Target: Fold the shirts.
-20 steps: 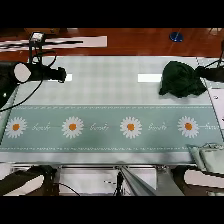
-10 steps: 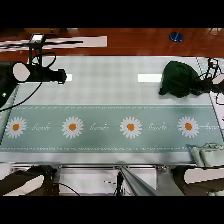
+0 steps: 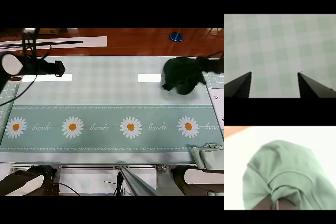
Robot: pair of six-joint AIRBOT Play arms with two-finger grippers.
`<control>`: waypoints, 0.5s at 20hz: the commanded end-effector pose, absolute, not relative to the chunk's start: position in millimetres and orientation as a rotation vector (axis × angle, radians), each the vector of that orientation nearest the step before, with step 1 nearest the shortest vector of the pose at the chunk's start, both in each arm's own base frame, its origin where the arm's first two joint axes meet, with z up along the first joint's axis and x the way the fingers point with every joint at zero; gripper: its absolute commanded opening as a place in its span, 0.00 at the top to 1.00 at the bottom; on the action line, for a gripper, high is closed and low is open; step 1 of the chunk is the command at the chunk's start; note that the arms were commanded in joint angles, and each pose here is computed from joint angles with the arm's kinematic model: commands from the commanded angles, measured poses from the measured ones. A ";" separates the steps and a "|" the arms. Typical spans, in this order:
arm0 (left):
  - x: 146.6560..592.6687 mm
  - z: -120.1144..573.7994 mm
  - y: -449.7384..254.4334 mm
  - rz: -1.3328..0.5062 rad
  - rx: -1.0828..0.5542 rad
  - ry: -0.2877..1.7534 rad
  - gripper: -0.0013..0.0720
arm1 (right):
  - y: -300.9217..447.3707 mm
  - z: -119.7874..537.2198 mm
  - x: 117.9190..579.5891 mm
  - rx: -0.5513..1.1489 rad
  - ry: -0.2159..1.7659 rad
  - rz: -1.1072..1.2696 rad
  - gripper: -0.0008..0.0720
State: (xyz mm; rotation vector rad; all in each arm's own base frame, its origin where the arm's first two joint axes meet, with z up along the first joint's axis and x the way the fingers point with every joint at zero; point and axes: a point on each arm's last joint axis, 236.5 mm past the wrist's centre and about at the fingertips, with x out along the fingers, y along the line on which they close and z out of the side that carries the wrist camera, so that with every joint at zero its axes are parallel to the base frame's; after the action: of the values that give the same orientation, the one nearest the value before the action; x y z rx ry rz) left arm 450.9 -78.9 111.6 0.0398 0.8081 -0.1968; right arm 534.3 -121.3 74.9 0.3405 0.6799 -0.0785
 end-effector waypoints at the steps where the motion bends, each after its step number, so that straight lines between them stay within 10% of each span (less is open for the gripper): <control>1: 449.3 185.1 -81.8 -0.211 0.041 0.711 0.00 | -99.2 221.3 521.6 0.262 0.442 0.008 0.94; 10: 331.5 393.0 -100.9 -0.359 -0.025 0.391 0.00 | 0.8 448.3 366.8 0.191 0.039 0.217 0.94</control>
State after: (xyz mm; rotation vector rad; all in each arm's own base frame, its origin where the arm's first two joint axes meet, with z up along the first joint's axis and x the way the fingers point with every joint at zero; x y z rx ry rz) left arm 383.1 -90.7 350.8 -0.0008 0.4483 -0.2855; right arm 419.6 -41.7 410.9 0.1880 0.0896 0.1085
